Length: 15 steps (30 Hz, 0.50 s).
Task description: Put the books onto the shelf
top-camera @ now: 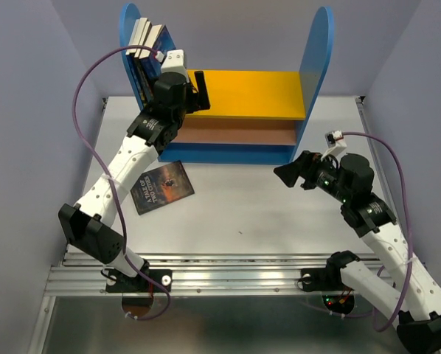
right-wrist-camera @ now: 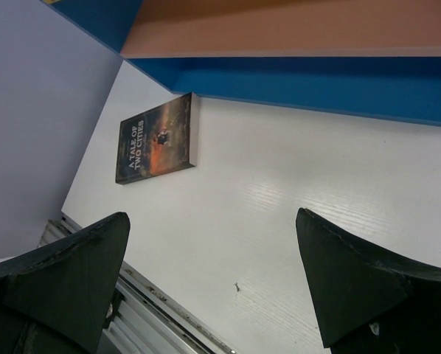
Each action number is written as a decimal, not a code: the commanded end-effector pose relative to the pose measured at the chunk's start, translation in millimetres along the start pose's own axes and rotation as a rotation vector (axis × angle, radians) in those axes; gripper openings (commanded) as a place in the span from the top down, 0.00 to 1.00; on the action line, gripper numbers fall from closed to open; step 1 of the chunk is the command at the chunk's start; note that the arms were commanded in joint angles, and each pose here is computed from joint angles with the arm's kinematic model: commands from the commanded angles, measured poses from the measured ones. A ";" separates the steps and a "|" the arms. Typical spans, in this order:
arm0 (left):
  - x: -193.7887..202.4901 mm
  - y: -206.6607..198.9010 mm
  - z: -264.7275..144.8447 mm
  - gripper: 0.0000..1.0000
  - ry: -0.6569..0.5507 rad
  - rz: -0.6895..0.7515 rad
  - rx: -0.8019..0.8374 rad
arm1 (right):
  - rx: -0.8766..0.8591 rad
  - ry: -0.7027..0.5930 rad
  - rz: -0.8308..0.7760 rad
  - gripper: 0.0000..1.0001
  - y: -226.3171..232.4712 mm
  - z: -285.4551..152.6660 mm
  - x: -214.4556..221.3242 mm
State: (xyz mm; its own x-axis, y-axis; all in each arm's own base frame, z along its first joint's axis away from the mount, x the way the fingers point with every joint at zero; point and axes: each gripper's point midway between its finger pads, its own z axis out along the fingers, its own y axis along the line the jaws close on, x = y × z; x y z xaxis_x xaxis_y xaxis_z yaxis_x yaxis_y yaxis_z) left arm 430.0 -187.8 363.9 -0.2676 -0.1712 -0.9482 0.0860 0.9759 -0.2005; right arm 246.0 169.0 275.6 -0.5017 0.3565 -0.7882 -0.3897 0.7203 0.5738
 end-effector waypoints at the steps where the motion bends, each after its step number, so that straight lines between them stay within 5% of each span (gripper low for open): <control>1: -30.0 14.6 0.1 0.01 -0.077 0.040 -0.024 | -0.014 -0.037 -0.031 0.00 10.0 0.1 -17.5; 15: -35.0 35.5 39.2 0.01 -0.140 0.011 -0.108 | 0.002 -0.026 -0.022 0.00 6.5 6.7 -17.7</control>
State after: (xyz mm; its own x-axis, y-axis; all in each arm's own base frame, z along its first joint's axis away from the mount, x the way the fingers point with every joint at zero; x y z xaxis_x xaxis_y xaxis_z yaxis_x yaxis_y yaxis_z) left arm 468.6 -169.8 347.1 -0.2455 -0.1187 -0.9621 0.0577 0.9889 -0.1367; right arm 255.3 171.8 267.9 -0.5301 0.3436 -0.7752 -0.3663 0.7317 0.5748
